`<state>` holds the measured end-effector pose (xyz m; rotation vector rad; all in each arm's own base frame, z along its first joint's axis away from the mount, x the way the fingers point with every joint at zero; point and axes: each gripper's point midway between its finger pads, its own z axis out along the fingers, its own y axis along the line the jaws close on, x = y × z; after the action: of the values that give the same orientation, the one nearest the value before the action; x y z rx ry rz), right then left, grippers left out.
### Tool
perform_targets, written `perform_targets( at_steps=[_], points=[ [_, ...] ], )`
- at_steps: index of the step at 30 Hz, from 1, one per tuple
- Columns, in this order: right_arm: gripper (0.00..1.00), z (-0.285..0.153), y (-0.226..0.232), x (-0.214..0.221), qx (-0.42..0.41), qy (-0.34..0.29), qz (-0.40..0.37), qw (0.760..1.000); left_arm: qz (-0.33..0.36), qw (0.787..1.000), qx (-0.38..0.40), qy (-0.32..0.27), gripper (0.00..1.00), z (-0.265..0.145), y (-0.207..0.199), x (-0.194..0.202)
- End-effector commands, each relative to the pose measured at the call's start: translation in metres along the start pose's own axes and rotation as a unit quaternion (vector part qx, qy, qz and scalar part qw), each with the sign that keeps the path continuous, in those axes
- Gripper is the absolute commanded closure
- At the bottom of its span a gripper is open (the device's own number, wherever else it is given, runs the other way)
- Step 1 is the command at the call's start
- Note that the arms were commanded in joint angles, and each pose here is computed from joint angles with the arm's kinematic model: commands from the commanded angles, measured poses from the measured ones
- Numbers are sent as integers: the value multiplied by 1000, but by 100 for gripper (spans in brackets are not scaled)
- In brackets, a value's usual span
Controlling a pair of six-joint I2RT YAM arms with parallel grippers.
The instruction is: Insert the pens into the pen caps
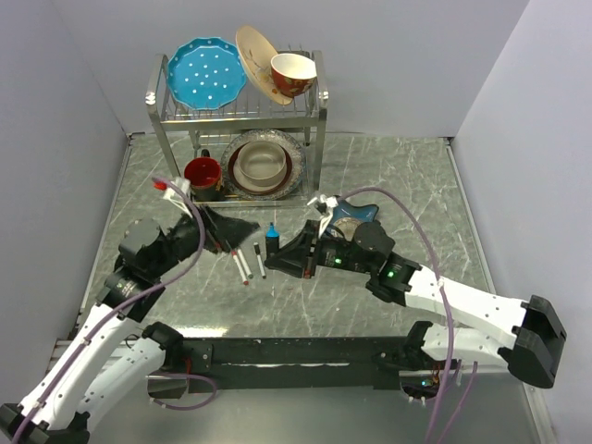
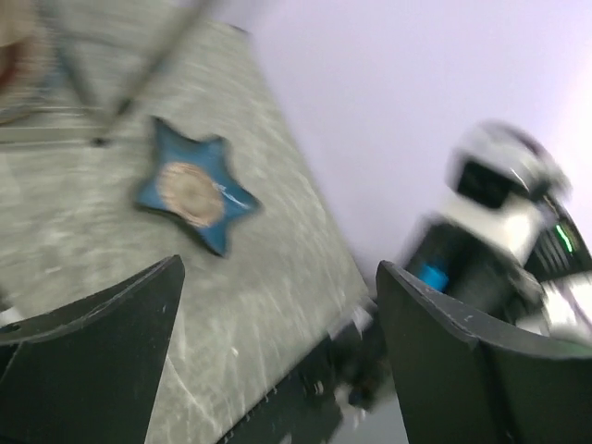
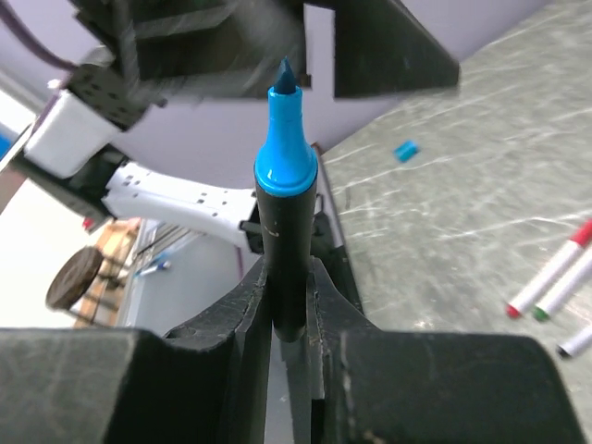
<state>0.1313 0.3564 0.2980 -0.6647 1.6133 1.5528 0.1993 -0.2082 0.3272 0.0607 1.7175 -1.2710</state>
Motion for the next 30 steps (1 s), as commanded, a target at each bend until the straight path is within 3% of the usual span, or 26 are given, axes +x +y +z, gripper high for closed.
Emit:
perform_targets(
  at_steps=[1, 3, 4, 6, 8, 11, 16, 17, 20, 22, 25, 30],
  points=[
    [100, -16, -3, -17, 22, -38, 0, 999, -92, 963, -235, -97, 14, -12, 73, -33],
    [100, -19, -7, -16, 33, -34, -7, 999, -125, 934, -306, -134, 16, -23, 93, -43],
    [100, -22, -11, -12, 47, -24, -6, 999, -153, 900, -366, -182, 16, -33, 116, -51],
    [100, -25, -14, -14, 60, -23, -13, 998, -168, 855, -450, -198, 13, -57, 141, -46],
    [100, -30, -16, -14, 72, -21, -14, 997, -190, 784, -538, -245, 9, -90, 168, -45],
    [100, -33, -15, -16, 79, -21, -15, 997, -226, 710, -592, -306, 8, -122, 192, -45],
    [100, -34, -16, -16, 87, -21, -8, 996, -281, 655, -624, -319, 10, -148, 234, -38],
    [100, -34, -17, -15, 88, -21, -5, 996, -300, 617, -647, -333, 10, -168, 246, -32],
    [100, -34, -22, -10, 97, -17, 1, 995, -343, 528, -684, -367, 12, -203, 266, -11],
    [100, -34, -24, -10, 100, -18, 6, 995, -365, 486, -686, -399, 13, -215, 272, -3],
    [100, -33, -23, -7, 100, -11, 13, 995, -372, 441, -692, -435, 16, -232, 279, 5],
    [100, -32, -28, -8, 113, -7, 9, 993, -343, 420, -706, -456, 16, -246, 297, 7]
  ],
)
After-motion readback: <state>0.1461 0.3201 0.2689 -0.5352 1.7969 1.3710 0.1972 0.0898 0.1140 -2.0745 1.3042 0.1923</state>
